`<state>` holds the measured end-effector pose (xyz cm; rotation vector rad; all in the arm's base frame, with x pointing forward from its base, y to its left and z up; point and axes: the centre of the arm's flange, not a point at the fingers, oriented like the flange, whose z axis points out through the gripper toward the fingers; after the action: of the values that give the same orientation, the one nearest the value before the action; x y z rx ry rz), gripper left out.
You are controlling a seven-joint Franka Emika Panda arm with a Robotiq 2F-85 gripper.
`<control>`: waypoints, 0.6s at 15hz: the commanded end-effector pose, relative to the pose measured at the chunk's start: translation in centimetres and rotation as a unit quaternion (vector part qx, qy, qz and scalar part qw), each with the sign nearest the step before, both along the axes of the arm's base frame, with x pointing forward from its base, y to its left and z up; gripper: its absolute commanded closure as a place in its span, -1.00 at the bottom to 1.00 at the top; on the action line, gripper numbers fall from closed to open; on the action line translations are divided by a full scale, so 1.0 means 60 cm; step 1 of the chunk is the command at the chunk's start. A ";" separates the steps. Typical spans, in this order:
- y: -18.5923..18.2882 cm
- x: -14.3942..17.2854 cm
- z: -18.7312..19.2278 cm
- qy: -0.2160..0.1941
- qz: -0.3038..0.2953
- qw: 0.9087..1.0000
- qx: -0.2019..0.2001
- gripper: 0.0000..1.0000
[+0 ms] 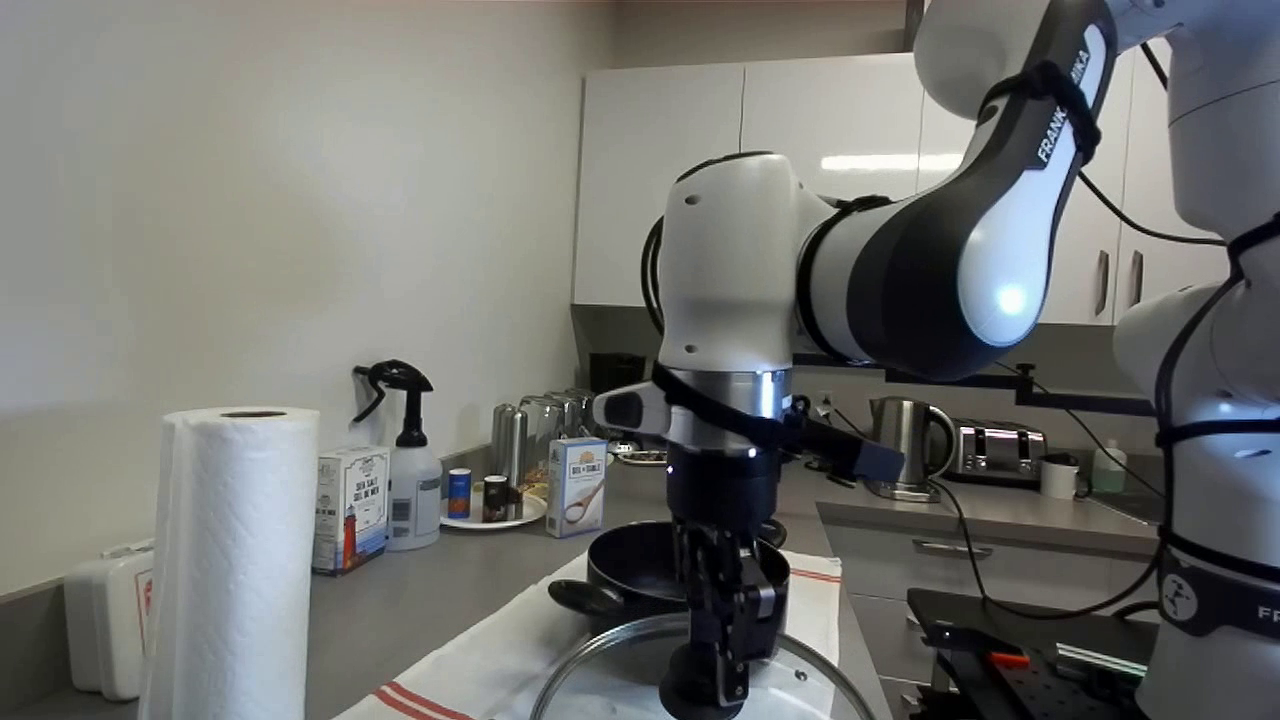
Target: Remove the lid from the pot
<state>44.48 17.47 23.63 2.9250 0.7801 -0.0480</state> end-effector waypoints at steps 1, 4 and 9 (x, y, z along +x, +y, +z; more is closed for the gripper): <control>0.005 0.034 -0.014 -0.005 0.004 1.000 0.002 0.52; -0.008 0.044 -0.030 -0.003 -0.003 1.000 0.005 0.52; -0.028 0.062 -0.052 -0.006 -0.012 1.000 0.020 0.52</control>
<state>46.75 16.05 20.68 2.9560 0.7369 -0.0664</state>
